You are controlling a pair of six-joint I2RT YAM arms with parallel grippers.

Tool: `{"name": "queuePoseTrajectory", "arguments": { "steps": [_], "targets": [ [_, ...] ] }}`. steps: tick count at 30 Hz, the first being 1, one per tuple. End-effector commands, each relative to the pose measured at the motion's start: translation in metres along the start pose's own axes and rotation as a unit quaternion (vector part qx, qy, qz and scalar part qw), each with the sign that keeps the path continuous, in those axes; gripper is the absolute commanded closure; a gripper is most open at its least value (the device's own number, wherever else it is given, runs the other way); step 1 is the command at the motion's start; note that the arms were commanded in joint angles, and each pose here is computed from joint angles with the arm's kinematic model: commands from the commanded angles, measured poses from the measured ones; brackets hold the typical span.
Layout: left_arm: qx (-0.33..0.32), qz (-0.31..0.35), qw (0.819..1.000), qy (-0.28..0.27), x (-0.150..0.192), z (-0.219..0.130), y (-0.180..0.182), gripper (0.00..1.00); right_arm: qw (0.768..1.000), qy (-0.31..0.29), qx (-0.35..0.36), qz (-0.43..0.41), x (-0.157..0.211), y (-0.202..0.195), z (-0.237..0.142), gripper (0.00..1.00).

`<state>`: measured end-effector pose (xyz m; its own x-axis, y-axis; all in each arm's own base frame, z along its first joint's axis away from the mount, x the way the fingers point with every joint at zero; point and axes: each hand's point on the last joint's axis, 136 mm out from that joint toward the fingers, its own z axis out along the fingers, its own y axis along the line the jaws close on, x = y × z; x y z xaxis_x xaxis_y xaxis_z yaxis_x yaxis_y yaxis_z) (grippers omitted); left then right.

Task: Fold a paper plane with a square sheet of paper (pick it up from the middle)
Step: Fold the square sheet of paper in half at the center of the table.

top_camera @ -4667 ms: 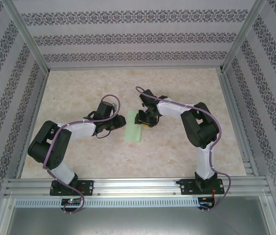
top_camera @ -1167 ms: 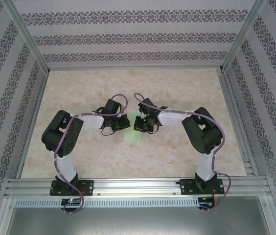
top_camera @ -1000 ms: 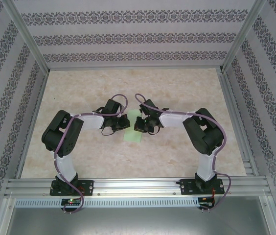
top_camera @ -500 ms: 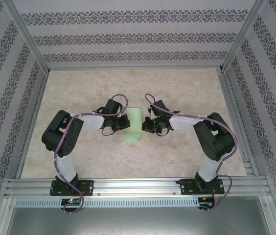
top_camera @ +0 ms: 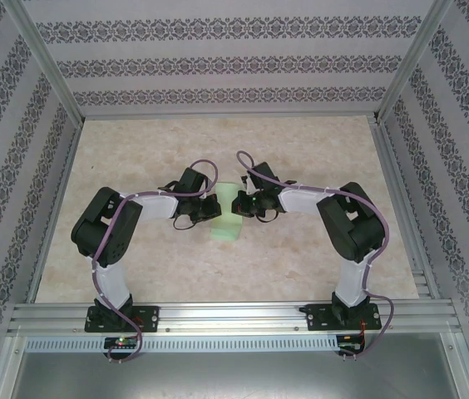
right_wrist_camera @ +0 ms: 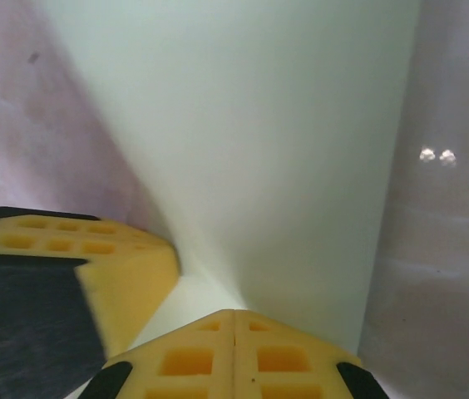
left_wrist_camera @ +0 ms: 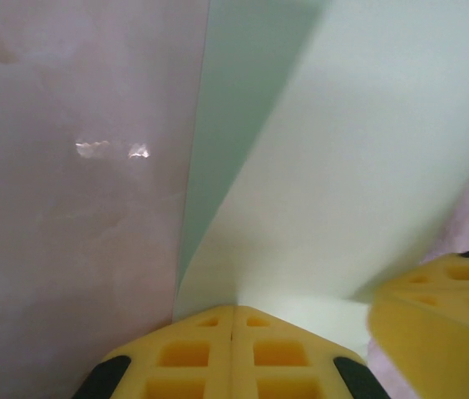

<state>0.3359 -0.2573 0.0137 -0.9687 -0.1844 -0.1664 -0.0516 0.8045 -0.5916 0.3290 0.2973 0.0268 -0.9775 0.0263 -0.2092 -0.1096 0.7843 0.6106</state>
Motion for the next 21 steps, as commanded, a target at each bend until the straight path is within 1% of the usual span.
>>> {"name": "queuePoseTrajectory", "arguments": {
  "steps": [1,6,11,13,18,21],
  "targets": [
    [-0.157,-0.047,0.984,0.077,0.058,0.018,0.087,0.98,1.0,0.0,-0.006,-0.018,-0.003,0.002,0.007,0.99],
    [-0.163,-0.049,0.982,0.08,0.061,0.017,0.091,0.98,1.0,-0.002,0.03,0.009,0.003,-0.034,0.006,0.99],
    [-0.164,-0.048,0.982,0.08,0.062,0.017,0.092,0.98,0.998,-0.026,0.054,0.036,-0.007,-0.062,-0.012,0.99],
    [-0.162,-0.046,0.983,0.08,0.061,0.017,0.091,0.98,0.998,-0.039,0.044,0.034,-0.017,-0.056,-0.019,1.0],
    [-0.16,-0.041,0.983,0.08,0.058,0.016,0.087,0.98,0.997,-0.081,-0.007,-0.012,-0.044,-0.001,-0.043,1.0],
    [-0.16,-0.041,0.983,0.08,0.057,0.016,0.086,0.98,0.996,-0.078,-0.028,-0.033,-0.048,0.021,-0.037,1.0]
  ]
}}
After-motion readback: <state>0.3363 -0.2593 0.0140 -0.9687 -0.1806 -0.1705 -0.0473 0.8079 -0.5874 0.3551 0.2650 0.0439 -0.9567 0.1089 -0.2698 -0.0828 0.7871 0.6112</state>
